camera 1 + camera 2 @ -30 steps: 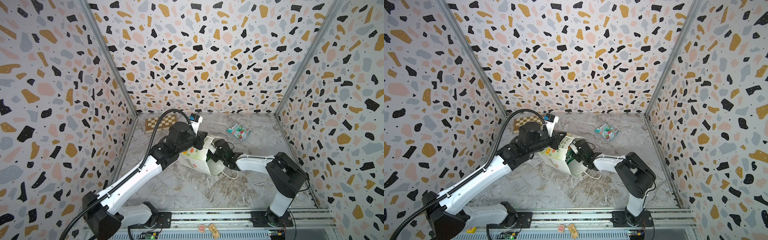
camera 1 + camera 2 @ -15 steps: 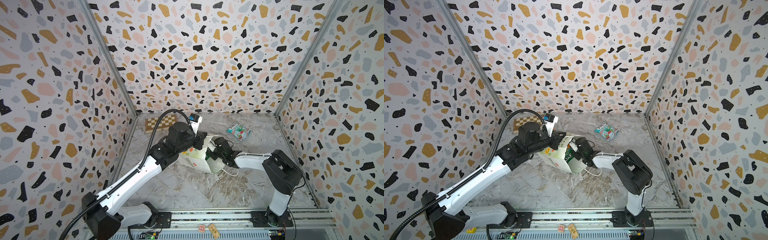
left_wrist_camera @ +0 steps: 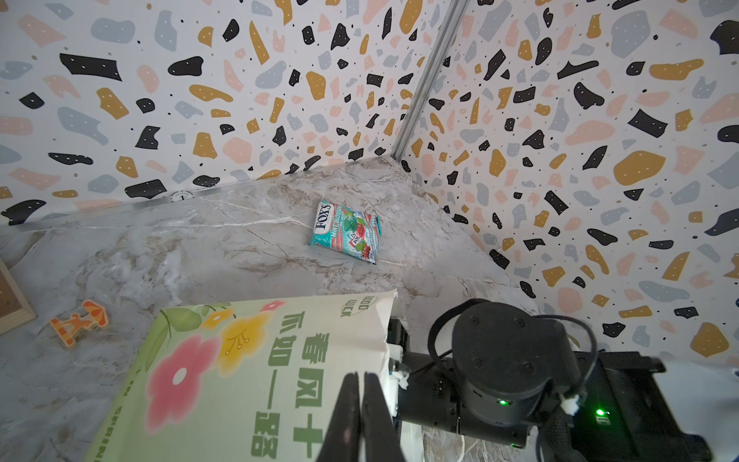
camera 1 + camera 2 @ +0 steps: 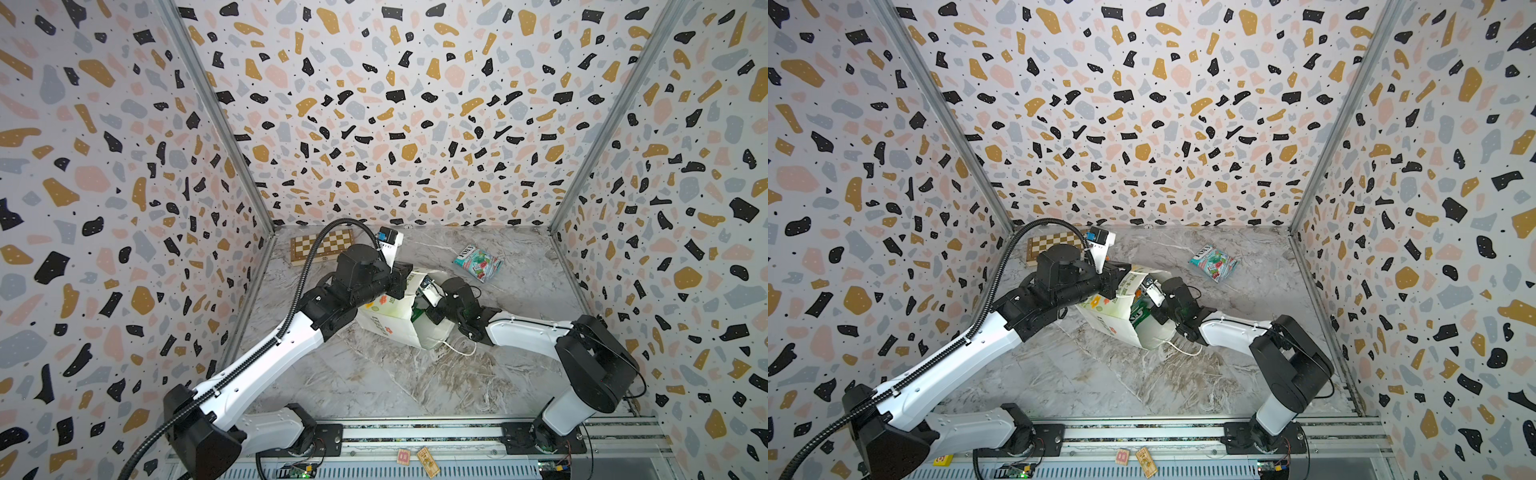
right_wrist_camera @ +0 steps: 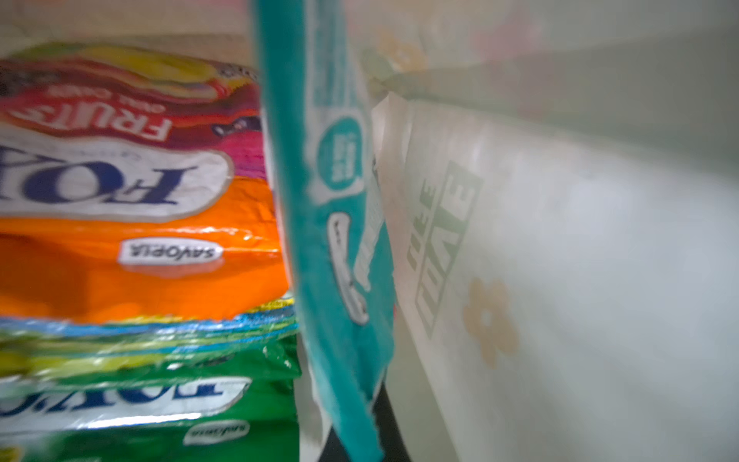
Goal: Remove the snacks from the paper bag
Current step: 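Pull the teal packet out of the bag with the right gripper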
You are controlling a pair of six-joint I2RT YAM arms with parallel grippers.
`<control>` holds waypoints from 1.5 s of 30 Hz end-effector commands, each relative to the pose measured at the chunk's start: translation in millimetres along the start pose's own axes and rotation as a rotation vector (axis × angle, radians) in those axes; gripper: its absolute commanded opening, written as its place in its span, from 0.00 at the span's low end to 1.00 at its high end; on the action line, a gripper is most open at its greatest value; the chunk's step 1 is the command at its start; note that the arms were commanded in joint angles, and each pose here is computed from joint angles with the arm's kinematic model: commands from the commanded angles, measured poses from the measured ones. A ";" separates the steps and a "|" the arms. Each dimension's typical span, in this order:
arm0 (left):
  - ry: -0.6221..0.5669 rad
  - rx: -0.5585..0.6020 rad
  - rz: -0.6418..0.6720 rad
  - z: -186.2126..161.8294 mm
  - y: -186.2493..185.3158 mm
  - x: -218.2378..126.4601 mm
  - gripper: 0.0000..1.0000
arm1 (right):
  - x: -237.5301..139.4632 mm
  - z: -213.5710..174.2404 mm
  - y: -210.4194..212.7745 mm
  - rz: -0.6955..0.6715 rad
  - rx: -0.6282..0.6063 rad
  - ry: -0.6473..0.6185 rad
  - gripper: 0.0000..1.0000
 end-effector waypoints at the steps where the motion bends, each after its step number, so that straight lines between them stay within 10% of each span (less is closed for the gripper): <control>1: -0.051 0.006 0.005 7.9 -1.5 -6.8 0.00 | -19.2 20.5 -4.1 0.007 0.038 -0.077 0.00; 45: -0.078 -0.033 0.041 9.9 4.6 -1.1 0.00 | -155.9 35.3 -20.9 -0.070 0.165 -0.154 0.00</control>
Point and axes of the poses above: each gripper's point midway between its finger pads, its own x axis out along the fingers, its own y axis along the line the jaws close on, z = x × y, the point moved 4 cm from there along -x, back along the fingers, and after that the axes turned 5 degrees about -x, right-handed, at the moved point
